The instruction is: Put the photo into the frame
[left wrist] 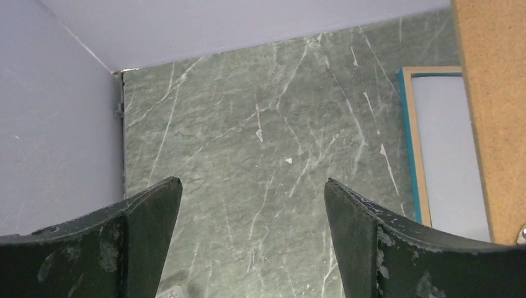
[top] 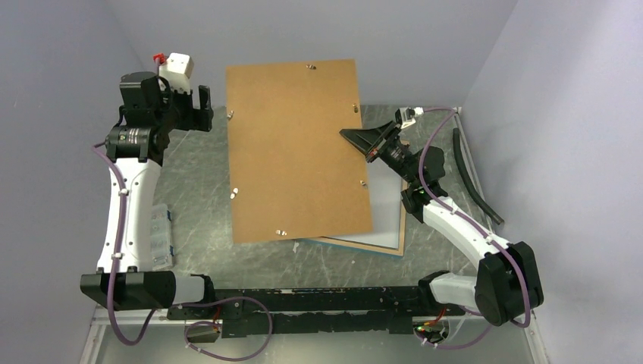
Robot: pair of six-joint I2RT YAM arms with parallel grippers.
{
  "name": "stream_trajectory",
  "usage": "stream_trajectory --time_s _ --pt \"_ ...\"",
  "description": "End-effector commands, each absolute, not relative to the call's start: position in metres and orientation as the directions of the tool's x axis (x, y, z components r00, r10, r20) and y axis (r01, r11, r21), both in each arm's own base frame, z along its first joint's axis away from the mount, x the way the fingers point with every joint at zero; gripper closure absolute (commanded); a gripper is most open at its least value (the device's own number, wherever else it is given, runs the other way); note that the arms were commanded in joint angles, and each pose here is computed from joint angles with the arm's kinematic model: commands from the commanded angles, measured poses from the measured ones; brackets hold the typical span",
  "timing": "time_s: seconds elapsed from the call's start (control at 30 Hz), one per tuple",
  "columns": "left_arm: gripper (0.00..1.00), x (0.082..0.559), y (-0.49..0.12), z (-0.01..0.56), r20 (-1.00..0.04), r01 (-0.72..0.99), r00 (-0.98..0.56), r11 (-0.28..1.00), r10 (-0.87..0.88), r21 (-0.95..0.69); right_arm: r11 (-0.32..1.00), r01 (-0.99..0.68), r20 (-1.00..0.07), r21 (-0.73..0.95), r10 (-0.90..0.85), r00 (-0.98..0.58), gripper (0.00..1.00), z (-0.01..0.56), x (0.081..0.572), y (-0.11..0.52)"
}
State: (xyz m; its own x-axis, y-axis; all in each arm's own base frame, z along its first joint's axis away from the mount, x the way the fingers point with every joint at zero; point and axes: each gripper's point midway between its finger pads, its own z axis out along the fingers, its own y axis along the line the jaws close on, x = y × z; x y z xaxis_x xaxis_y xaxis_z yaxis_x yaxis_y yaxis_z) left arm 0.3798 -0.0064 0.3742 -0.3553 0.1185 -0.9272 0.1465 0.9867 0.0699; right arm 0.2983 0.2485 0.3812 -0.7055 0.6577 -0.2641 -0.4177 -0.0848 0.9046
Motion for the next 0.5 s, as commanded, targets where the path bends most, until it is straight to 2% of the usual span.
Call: stream_trajectory --time_s 0.0,0.47 --pt "0.09 0.386 -0.015 0.394 -0.947 0.175 -0.308 0.984 0.087 0.034 -0.174 -0.476 -0.247 0.862 0.676 -0.694 1.00 0.415 0.287 0.241" --pt "0.12 0.396 -0.028 0.393 -0.953 0.230 -0.296 0.973 0.069 0.000 -0.137 -0.377 -0.201 0.916 0.657 -0.727 1.00 0.399 0.295 0.251"
